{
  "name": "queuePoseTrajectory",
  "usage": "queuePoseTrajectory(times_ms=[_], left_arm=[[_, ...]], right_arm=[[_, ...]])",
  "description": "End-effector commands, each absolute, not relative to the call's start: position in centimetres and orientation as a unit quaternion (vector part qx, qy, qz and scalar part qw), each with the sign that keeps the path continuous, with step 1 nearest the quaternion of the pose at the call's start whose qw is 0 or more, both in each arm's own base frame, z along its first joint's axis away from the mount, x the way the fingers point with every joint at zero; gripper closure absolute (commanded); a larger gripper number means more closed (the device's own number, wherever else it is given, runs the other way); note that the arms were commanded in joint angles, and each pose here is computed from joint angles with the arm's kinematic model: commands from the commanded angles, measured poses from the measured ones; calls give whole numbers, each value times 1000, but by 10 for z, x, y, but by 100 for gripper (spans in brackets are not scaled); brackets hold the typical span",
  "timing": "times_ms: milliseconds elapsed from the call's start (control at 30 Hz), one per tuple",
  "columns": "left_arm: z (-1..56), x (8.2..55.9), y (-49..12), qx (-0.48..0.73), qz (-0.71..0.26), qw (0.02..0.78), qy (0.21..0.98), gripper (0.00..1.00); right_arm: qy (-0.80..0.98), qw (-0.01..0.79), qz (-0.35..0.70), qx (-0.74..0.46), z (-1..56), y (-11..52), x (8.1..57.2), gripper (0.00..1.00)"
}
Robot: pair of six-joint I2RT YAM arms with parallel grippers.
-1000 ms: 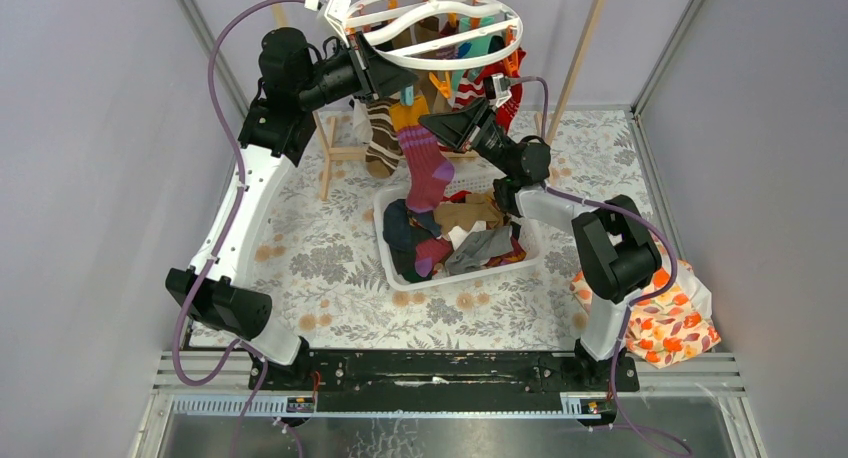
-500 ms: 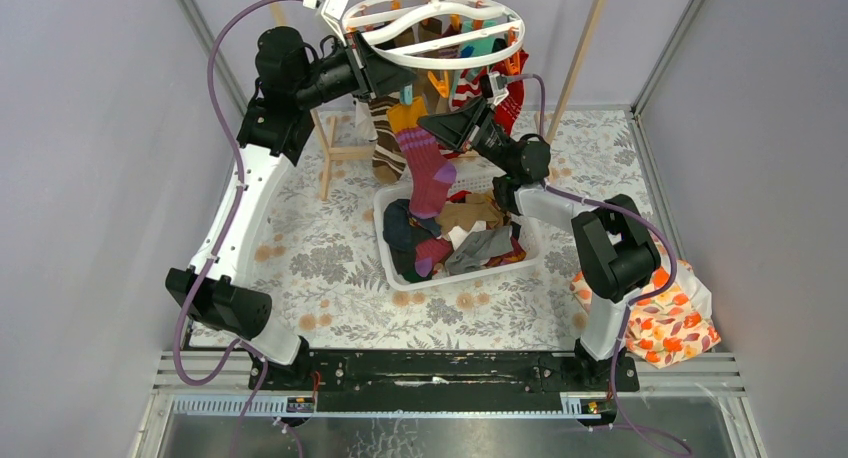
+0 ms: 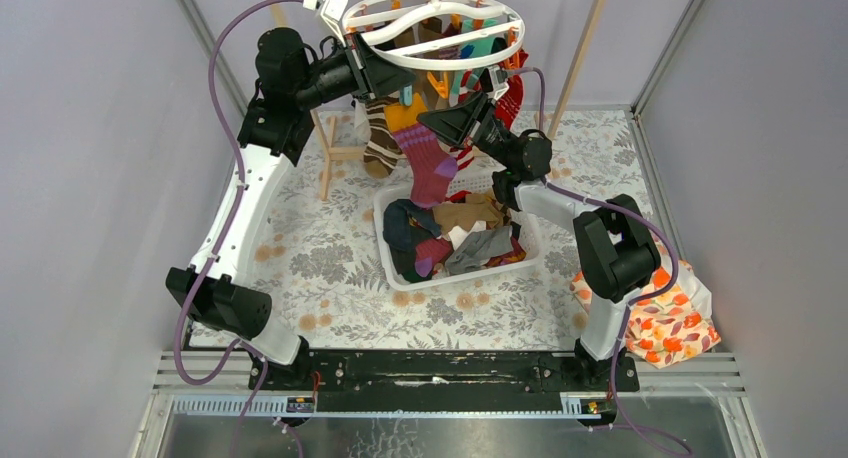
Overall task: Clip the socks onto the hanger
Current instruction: Clamp the sock onto the hanger.
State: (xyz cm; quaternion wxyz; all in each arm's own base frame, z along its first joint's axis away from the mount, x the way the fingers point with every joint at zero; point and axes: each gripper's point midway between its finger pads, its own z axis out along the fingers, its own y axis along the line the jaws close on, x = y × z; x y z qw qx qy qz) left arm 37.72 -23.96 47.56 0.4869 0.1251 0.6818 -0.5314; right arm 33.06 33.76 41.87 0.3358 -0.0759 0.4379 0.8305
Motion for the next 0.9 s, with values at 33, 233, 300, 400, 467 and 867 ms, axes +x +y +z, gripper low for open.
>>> queuePoseTrajectory(times_ms=[33,233,300,400,467,867], left_arm=[[490,357,-242,163,-550,485,660,100],[492,356,-242,165,-551,485,659,100],[493,356,-241,165,-551,485,658,100],[493,356,-241,166,-551,485,658,100],[492,356,-241,165,-552,484,659,100],[491,356,-240,165,-551,484,659,100]], right_arm=[[379,366,839,-135,449,323,304,100],[391,369,833,-133,441,318,302,100],[393,369,831,-134,440,317,302,100],[392,371,831,-134,441,315,301,100],[389,372,832,-135,444,315,301,100],[381,376,834,-138,452,313,300,100]])
